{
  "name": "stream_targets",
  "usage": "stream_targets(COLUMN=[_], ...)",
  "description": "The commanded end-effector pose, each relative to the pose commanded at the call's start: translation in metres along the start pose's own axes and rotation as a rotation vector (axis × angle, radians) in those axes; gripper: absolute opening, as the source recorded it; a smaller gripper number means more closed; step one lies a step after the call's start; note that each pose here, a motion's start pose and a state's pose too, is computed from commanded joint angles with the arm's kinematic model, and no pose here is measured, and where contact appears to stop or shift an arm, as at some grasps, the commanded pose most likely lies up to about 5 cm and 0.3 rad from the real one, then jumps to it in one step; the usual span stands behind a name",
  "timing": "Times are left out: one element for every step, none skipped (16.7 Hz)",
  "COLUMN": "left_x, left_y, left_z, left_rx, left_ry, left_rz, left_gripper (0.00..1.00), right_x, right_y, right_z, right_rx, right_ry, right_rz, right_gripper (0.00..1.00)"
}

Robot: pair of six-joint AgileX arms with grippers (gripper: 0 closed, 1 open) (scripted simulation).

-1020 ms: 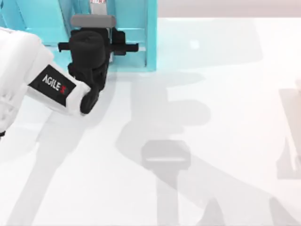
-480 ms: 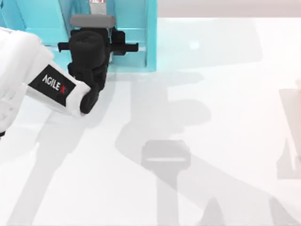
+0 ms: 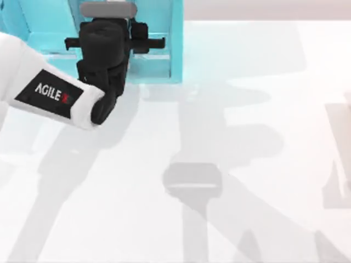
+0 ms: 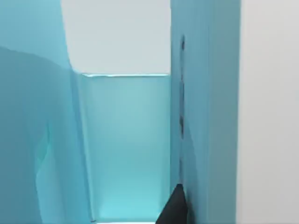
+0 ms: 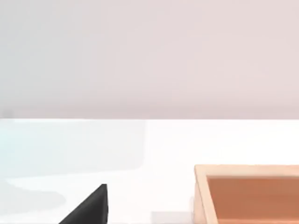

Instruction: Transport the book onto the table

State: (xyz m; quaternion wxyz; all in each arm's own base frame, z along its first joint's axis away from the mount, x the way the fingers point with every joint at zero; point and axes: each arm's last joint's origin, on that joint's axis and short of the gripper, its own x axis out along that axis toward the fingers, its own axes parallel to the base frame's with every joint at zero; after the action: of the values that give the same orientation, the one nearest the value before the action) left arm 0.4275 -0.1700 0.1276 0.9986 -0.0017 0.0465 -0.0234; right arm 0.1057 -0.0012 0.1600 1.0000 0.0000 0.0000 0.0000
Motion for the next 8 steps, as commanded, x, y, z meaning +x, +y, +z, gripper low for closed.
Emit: stream_targets(left_x=[-0.01, -0.023, -0.038, -0.054, -0.072, -0.09, -0.109, -0.126], left_y=[-0.003, -0.005, -0.007, -0.008, -0.008, -0.008, -0.007, -0.005], left_z=[0.016, 0.033, 0.05, 0.067, 0.083, 0.097, 0.109, 0.119], left_rx=[-0.003, -0.006, -0.008, -0.01, -0.012, -0.013, -0.013, -0.012], left_ry=[-0.003, -0.006, -0.009, -0.011, -0.014, -0.017, -0.018, -0.018], left_rz=[0.002, 0.005, 0.006, 0.007, 0.007, 0.006, 0.004, 0.002], left_gripper=[0.0, 0.0, 0.0, 0.0, 0.0, 0.0, 0.0, 0.0], right_x=[0.0, 0.0, 0.0, 0.0, 0.0, 0.0, 0.0, 0.0], right_y=[0.0, 0.0, 0.0, 0.0, 0.0, 0.0, 0.0, 0.0], right_z=[0.0, 0.0, 0.0, 0.0, 0.0, 0.0, 0.0, 0.0], right_rx=[0.0, 0.0, 0.0, 0.0, 0.0, 0.0, 0.0, 0.0], right_ry=[0.0, 0.0, 0.0, 0.0, 0.0, 0.0, 0.0, 0.0], right_rz=[0.0, 0.0, 0.0, 0.0, 0.0, 0.0, 0.0, 0.0], right_gripper=[1.0, 1.0, 1.0, 1.0, 1.0, 1.0, 1.0, 1.0])
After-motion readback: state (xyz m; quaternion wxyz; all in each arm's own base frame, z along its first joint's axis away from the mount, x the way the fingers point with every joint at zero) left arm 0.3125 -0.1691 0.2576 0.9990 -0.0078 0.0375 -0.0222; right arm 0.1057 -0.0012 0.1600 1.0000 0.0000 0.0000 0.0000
